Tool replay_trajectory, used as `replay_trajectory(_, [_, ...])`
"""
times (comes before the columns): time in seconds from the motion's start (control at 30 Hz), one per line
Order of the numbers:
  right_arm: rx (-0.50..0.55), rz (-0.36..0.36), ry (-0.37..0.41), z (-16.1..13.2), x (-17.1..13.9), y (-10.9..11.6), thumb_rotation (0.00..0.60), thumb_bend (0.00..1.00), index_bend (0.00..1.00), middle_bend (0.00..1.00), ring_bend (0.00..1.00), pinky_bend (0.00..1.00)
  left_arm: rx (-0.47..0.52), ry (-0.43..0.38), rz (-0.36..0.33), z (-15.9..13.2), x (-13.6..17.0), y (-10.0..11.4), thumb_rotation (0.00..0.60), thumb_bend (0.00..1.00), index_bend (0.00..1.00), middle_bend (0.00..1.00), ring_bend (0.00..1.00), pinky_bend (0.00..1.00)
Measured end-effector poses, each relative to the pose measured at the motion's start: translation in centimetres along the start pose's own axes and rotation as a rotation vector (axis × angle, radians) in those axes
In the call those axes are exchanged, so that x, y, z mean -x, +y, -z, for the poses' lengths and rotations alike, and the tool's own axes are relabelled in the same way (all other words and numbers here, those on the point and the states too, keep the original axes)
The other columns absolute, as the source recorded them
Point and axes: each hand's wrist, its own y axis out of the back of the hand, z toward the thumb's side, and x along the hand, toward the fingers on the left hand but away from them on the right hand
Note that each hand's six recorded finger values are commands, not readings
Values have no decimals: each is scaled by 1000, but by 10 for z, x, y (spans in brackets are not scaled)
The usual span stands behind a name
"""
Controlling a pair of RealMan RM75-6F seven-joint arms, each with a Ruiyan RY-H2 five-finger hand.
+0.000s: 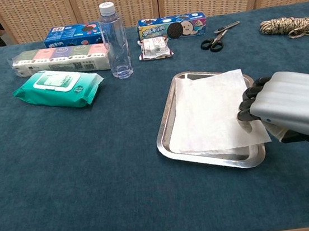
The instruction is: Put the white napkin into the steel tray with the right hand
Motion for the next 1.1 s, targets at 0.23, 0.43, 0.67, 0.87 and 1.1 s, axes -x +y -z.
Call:
replay_trajectory(0.23, [-14,-37,-2,0,-2,-9,600,1000,401,369,239,221,4,1,-1,1,0,1,600,0,0,0,0,0])
replay_trajectory(0.43, [-14,-66,6,-7,-7,-13,600,1000,401,369,239,222,3,0,-1,1,0,1,600,0,0,0,0,0])
replay_trajectory(0.67, [31,-70,2,-22,-12,-7,600,1000,401,370,239,222,4,3,0,1,0,1,600,0,0,0,0,0])
replay_trajectory(0.87, [12,-72,-48,-31,-11,-2,600,1000,401,370,239,222,10,1,-1,2,0,2,600,0,0,0,0,0])
replay_trajectory(1.1, [46,-65,-90,-36,-9,4,600,1000,401,370,239,221,17,2,-4,4,0,4,600,0,0,0,0,0])
